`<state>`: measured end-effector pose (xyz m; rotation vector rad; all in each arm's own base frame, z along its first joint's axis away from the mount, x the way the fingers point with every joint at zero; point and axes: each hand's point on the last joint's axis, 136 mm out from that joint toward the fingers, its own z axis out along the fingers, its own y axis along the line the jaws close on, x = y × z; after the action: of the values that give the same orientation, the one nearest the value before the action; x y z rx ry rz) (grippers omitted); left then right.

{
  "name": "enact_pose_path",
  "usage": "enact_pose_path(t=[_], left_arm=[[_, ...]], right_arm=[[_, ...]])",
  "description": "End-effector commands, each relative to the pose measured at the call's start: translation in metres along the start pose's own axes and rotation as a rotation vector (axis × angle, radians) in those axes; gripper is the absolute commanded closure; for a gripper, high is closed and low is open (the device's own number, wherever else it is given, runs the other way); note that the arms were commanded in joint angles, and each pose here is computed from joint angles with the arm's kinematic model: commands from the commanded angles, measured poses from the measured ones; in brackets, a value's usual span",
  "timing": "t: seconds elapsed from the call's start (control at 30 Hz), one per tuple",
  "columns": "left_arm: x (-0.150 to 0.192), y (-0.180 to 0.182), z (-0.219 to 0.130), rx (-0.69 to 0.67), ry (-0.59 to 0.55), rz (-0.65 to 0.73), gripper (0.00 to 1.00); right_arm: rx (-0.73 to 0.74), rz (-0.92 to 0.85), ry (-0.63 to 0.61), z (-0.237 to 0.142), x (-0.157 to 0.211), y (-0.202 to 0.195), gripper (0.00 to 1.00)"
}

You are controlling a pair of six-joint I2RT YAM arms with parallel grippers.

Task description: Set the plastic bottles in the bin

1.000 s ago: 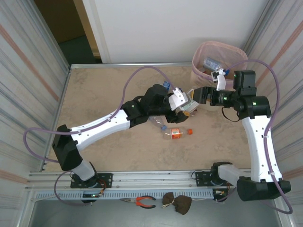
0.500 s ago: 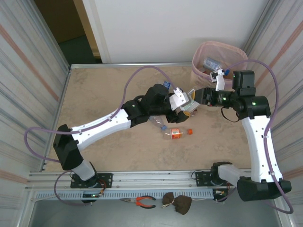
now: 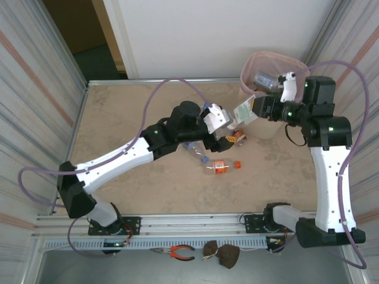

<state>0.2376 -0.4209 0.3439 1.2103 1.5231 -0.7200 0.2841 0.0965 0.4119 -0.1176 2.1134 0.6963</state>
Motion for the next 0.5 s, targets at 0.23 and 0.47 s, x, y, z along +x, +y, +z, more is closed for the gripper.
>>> enact_pose_path(t=[0.23,0.47], left_arm=[[-0.011,0.002,-0.040,-0.046,-0.071,0.003,0.15],[-0.003,0.004,-0.051,-0.065,-0.077,-0.009,0.15]], right_arm=[[0.425,-0.021,-0.268,-0.037,-0.109,-0.078,0.69],[0.677,-0.016,-0.278,-0.043,-0.141,-0.129,0.72]])
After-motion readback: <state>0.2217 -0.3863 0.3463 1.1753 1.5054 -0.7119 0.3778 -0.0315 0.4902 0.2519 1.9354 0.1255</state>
